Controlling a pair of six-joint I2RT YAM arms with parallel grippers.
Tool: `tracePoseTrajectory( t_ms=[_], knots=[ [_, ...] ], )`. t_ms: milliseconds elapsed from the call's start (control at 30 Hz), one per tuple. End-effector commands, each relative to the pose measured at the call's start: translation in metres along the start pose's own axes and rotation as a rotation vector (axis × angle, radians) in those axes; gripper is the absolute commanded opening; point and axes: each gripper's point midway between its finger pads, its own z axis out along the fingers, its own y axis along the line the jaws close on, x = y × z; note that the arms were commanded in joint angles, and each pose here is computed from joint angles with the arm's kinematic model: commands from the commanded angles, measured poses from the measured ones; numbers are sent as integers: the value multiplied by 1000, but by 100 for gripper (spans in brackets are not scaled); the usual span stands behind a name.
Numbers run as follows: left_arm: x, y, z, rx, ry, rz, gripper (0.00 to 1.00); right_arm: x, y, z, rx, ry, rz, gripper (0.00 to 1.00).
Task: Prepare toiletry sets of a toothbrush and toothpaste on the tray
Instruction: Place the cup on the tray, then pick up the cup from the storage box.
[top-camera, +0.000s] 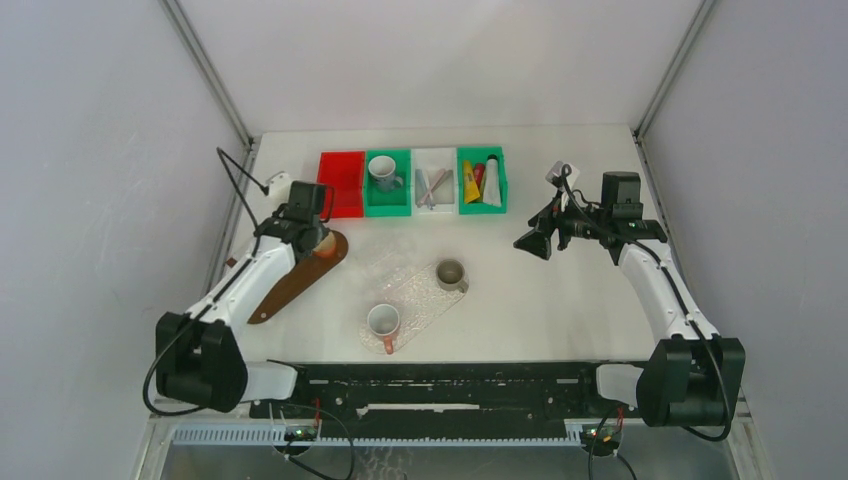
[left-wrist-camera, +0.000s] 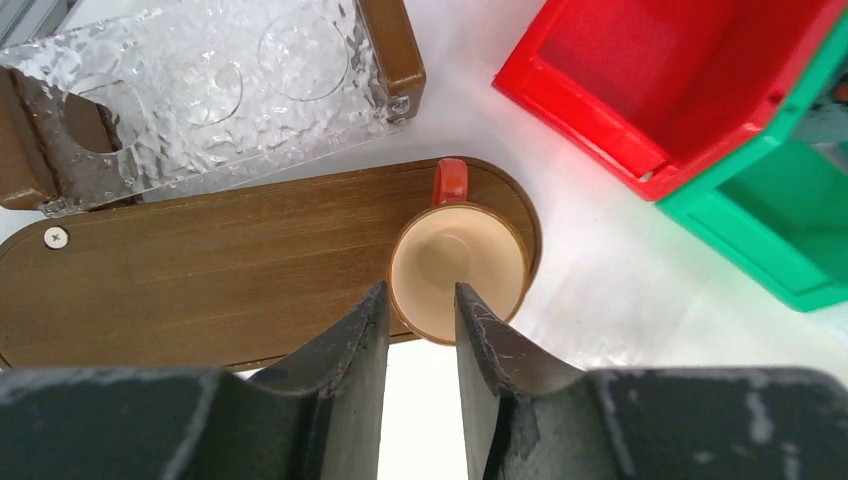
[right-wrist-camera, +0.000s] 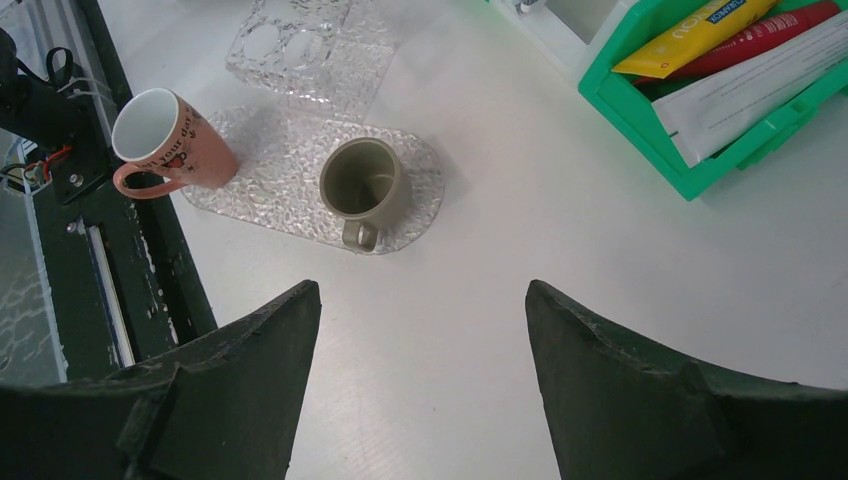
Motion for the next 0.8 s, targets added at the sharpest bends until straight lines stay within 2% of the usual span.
tracePoseTrajectory(
  t_ms=[0,267,400,567,767],
  knots=[
    [-18,-2,-21,88,-76,-73,35,-13,5,-2,-7,-38,-75,83],
    [-28,-37,-52,406,-157,-73,42,-14,5,-2,-9,-39,-76,83],
    [-24,-60,-66,585,-173,-53,53,-13,5,-2,-8,-38,-75,83],
    [-24,-88,-75,729,-157,-25,62,-14,5,-3,-7,-39,-75,83],
    [-32,-131,-73,841,-104,22,64,-14,5,-3,-6,-40,-78,83]
  ],
)
